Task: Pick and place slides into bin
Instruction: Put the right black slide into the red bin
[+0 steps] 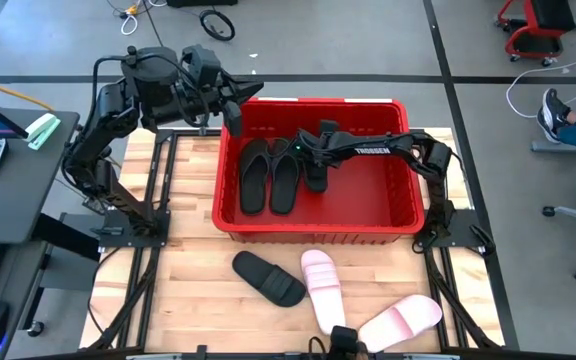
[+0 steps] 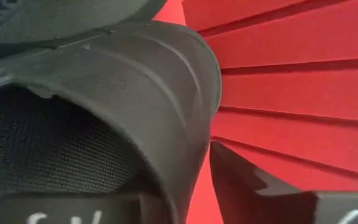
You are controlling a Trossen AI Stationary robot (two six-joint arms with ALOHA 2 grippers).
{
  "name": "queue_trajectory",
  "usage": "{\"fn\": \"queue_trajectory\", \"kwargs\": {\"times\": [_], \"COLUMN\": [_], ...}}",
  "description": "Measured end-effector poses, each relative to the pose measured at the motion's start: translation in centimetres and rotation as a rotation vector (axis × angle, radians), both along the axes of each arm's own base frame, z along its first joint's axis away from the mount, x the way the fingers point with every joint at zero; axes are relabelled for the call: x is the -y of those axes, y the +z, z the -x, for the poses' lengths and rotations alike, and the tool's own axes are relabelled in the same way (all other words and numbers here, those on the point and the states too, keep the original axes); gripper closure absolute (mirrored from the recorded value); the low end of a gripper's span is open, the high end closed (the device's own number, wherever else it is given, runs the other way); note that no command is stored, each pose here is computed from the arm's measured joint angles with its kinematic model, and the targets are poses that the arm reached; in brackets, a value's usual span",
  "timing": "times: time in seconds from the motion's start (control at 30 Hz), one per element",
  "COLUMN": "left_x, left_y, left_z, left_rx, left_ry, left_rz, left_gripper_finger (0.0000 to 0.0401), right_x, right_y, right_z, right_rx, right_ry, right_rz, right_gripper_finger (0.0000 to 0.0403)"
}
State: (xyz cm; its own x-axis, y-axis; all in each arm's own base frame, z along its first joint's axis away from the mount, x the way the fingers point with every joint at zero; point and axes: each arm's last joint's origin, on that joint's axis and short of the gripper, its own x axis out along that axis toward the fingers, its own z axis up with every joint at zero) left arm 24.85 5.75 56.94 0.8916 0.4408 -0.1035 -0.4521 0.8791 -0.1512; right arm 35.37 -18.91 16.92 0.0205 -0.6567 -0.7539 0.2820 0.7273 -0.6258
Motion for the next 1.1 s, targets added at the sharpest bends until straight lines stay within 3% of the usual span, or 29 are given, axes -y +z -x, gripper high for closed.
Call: {"fn": "queue_trajectory", "kwargs": {"times": [0.23,0.4,0.53,1.1], "left_x": [0.0,0.0,0.0,0.1], "left_y": [0.0,0.0,0.0,-0.2], "left_z": [0.0,0.0,0.0,0.0], "left_rx": [-0.001,-0.002,-0.003,-0.016], "left_ry": [0.000,0.000,0.000,0.000], "left_rz": [0.000,0.000,0.001,0.023], "left_gripper_finger": [0.0386,0.0392,0.0386,0.0391], "right_x": [-0.3,-1.0,-0.8,0.0], "right_y": [0.2,1.0,1.7,0.9], "right_z": [0.3,0.6,0.1,0.5], "right_rx": [-0.029,-0.049,0.041,0.025], "right_ry": [0.014,-0.002,0.018,0.018], "right_rz": [-0.024,0.007,-0.005,-0.047], "right_gripper_finger": [0.0390,0.0375,0.0390,0.0366]}}
